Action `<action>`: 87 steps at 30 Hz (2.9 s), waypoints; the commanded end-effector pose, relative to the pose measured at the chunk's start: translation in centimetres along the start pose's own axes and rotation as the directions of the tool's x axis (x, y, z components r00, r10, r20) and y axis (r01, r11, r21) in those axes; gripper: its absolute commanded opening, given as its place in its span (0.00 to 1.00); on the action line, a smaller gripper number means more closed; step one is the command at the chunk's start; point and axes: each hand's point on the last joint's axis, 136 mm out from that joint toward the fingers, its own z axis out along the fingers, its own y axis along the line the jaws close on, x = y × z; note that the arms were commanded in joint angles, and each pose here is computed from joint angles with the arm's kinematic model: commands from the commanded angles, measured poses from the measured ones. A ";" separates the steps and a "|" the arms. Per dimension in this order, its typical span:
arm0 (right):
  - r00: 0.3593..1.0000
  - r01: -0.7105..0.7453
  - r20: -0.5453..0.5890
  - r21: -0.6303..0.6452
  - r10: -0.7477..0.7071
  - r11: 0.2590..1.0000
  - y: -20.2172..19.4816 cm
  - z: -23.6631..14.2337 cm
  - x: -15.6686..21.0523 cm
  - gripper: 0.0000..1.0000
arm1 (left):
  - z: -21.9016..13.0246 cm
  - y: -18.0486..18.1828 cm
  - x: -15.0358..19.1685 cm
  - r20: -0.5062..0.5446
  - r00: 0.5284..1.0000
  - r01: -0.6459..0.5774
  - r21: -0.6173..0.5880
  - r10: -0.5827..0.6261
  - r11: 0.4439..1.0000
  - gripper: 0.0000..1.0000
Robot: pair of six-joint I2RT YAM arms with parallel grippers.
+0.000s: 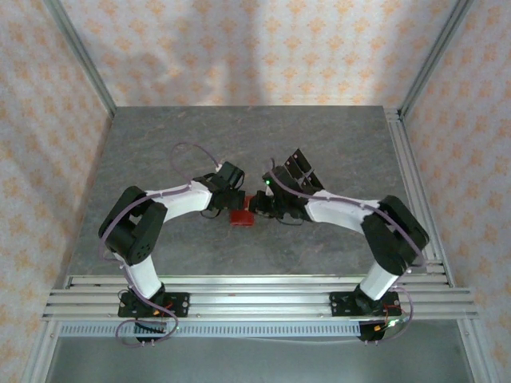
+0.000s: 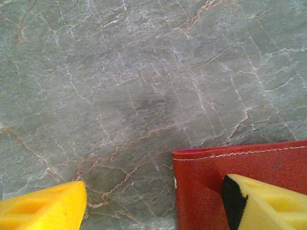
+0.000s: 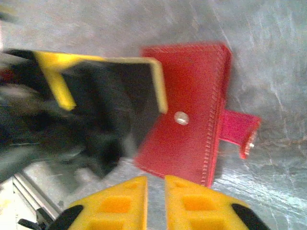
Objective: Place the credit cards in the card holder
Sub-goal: Close the card holder at the center of the table, then close the button on the card holder.
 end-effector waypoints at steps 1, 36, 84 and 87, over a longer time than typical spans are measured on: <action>0.996 0.082 0.009 0.178 -0.085 0.981 -1.5 -4.1 -1.0 0.27 | 0.7 1.0 1.8 -0.036 0.999 0.000 -0.051 -0.002 0.999 0.75; 0.983 0.139 -0.160 0.348 -0.087 0.927 -5.1 1.0 -1.3 0.32 | 1.1 0.6 1.9 -0.023 1.000 0.017 -0.026 -0.018 1.000 0.74; 0.985 0.142 -0.140 0.345 -0.098 0.928 -4.5 1.3 -2.2 0.18 | 1.2 0.6 2.2 -0.028 0.999 0.022 -0.023 -0.023 0.999 0.74; 0.986 0.142 -0.128 0.338 -0.104 0.930 -4.0 0.8 -2.5 0.19 | 1.2 0.6 2.1 -0.026 0.999 0.021 -0.021 -0.022 1.000 0.74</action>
